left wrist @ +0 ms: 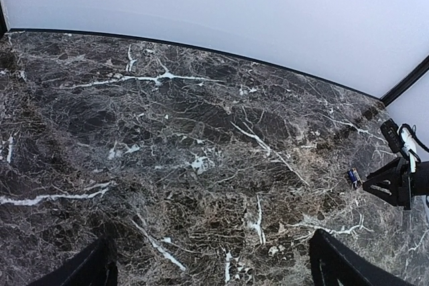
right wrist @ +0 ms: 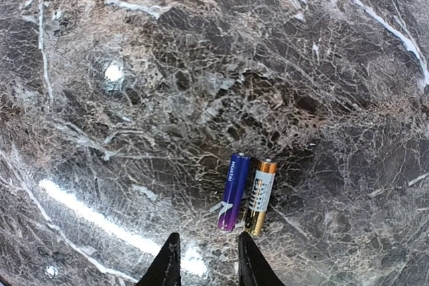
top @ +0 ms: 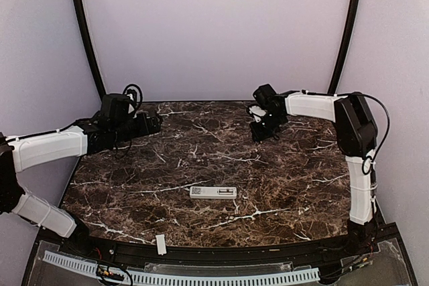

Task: Load the batteries into the remote control
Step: Pick up the battery at the center of the board.

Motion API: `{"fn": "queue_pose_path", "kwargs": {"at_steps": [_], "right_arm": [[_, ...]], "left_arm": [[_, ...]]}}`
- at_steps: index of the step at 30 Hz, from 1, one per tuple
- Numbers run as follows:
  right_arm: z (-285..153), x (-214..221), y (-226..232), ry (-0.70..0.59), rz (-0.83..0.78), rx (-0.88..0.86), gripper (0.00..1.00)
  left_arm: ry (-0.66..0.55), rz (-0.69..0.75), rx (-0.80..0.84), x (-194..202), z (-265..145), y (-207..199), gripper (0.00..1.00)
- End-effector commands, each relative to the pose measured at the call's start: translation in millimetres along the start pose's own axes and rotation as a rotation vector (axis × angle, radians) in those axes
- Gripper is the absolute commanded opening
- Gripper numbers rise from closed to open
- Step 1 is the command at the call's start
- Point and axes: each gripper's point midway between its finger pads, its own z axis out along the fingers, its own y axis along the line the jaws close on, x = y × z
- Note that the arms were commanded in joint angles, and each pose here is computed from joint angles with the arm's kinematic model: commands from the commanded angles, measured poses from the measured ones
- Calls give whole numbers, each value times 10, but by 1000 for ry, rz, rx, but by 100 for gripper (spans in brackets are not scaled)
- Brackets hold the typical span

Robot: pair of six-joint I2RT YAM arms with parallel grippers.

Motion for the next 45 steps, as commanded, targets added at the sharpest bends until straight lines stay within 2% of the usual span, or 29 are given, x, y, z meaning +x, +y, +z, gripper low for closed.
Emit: {"fn": "queue_pose_path", "kwargs": {"at_steps": [1, 13, 27, 31, 36, 45], "right_arm": [[124, -20, -55, 16, -16, 50, 26], [270, 70, -17, 48, -28, 29, 19], [460, 206, -23, 103, -43, 40, 18], [465, 219, 9, 111, -57, 30, 8], [343, 172, 184, 91, -100, -36, 0], [-280, -17, 711, -39, -261, -277, 0]], "left_arm": [[22, 10, -16, 73, 38, 59, 99], [13, 17, -18, 35, 31, 52, 99], [5, 17, -23, 7, -2, 60, 99], [0, 18, -23, -8, -14, 59, 99], [-11, 37, 9, -29, -35, 5, 99], [-94, 135, 104, -166, -165, -146, 98]]}}
